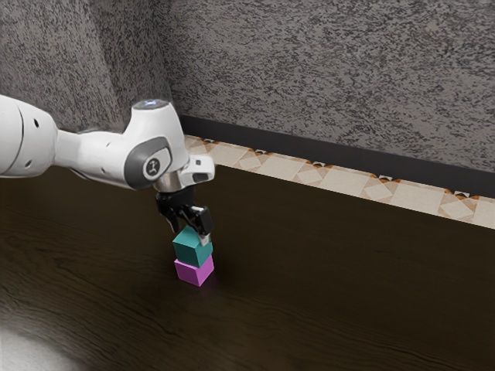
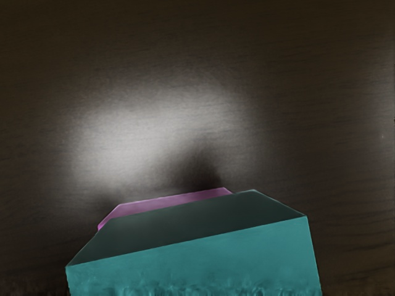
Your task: Pick up the blue block with one arm, and put the blue block on the table with one arm
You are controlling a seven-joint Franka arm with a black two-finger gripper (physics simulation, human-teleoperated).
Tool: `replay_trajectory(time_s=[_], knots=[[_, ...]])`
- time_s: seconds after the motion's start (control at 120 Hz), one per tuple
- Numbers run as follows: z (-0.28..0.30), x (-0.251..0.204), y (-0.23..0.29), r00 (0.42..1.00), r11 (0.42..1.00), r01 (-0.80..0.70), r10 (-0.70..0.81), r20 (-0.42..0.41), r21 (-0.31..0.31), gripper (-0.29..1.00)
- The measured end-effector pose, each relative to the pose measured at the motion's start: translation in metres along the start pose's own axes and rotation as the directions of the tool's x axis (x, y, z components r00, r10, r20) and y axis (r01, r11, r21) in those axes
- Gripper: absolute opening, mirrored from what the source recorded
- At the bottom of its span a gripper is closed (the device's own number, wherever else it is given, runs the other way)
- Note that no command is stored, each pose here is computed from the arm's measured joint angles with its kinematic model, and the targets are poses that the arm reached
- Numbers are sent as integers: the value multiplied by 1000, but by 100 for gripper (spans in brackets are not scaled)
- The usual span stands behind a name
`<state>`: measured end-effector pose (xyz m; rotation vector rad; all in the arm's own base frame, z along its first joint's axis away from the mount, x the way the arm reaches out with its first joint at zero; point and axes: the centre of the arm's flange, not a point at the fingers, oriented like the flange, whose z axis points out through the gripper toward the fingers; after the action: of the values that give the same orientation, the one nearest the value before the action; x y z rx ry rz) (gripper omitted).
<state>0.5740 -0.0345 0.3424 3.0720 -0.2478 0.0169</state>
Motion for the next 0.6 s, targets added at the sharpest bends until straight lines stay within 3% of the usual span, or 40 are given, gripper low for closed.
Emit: replay_trajectory(time_s=[0.6], knots=[[19,0,0,1000,1000,4,-4,2,-10,70]])
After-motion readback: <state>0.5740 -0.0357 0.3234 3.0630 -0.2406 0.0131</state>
